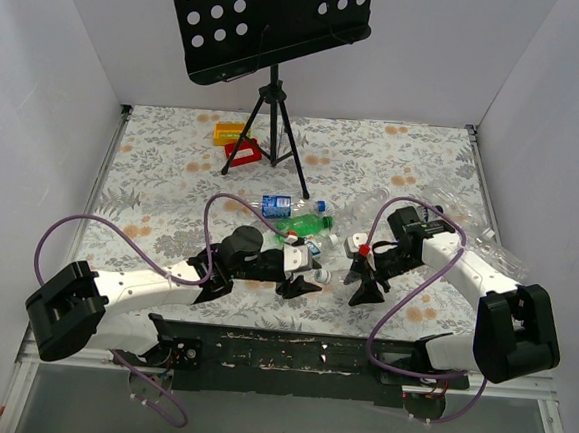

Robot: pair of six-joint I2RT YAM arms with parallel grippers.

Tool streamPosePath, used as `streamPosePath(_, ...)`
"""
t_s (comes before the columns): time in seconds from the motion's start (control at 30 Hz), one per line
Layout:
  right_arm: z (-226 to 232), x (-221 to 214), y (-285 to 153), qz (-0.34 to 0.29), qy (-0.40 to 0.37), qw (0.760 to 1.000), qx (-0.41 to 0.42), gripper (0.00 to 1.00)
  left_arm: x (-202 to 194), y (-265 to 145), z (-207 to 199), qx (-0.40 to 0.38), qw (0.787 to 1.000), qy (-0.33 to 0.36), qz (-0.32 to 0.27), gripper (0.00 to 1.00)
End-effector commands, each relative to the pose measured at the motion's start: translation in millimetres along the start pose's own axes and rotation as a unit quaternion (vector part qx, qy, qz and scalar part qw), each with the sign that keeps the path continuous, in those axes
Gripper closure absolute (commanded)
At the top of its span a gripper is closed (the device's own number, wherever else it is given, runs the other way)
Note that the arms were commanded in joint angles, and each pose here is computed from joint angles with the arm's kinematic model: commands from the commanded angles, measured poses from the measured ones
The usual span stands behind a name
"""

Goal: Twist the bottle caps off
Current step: Unscrew the bottle cap from the plastic bottle.

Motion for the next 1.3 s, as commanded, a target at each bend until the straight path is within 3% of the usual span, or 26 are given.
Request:
streamPosePath(0.0,1,9,0,-0.014,-0.003,1.000,0.010,0.95,21,1,6,0.004,0.999,0.008,-0.031,0.55)
streamPosePath(0.33,1,8,0,-0.014,-0.002,1.000,0.010,0.95,22,1,3,0.005,0.998,-0.043,-0.036,0.82)
streamPosePath(0.43,0,8,0,-0.013,-0.002,1.000,0.009,0.95,25,1,2,0.006,0.994,-0.105,-0.032,0.92)
streamPosePath(0.53,0,8,0,-0.011,-0.003,1.000,0.008,0.95,31,2,7,0.046,0.973,-0.225,-0.014,1.00)
streamPosePath(0.63,0,7,0,-0.010,-0.001,1.000,0.008,0.95,37,1,13,0.116,0.914,-0.388,0.014,1.00)
streamPosePath(0.73,-1,7,0,-0.010,0.000,1.000,0.008,0.95,40,-8,19,0.204,0.813,-0.545,0.012,1.00)
streamPosePath(0.77,-1,6,0,-0.009,0.002,1.000,0.010,0.95,38,-10,18,0.220,0.786,-0.578,0.014,1.00)
streamPosePath(0.83,-1,7,0,-0.010,0.002,1.000,0.009,0.95,42,-9,18,0.227,0.755,-0.615,0.010,1.00)
streamPosePath(1.1,-2,5,-4,-0.009,0.000,1.000,-0.001,0.95,41,7,31,0.252,0.759,-0.600,0.019,1.00)
streamPosePath(1.2,-2,4,-7,-0.014,0.003,1.000,-0.005,0.95,44,4,33,0.259,0.766,-0.588,0.010,0.80)
streamPosePath(1.27,-2,3,-9,-0.017,0.006,1.000,-0.007,0.95,48,-1,34,0.262,0.774,-0.577,0.001,0.55)
Point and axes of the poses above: each gripper's point midway between its finger pads, its own y axis out along the fingers, its own z axis along the line the jaws close on, x = y × z, the point moved 5 cm from there along -y, back along the fingers, and after that the axes turned 4 degrees about y, right-handed, at the moved point
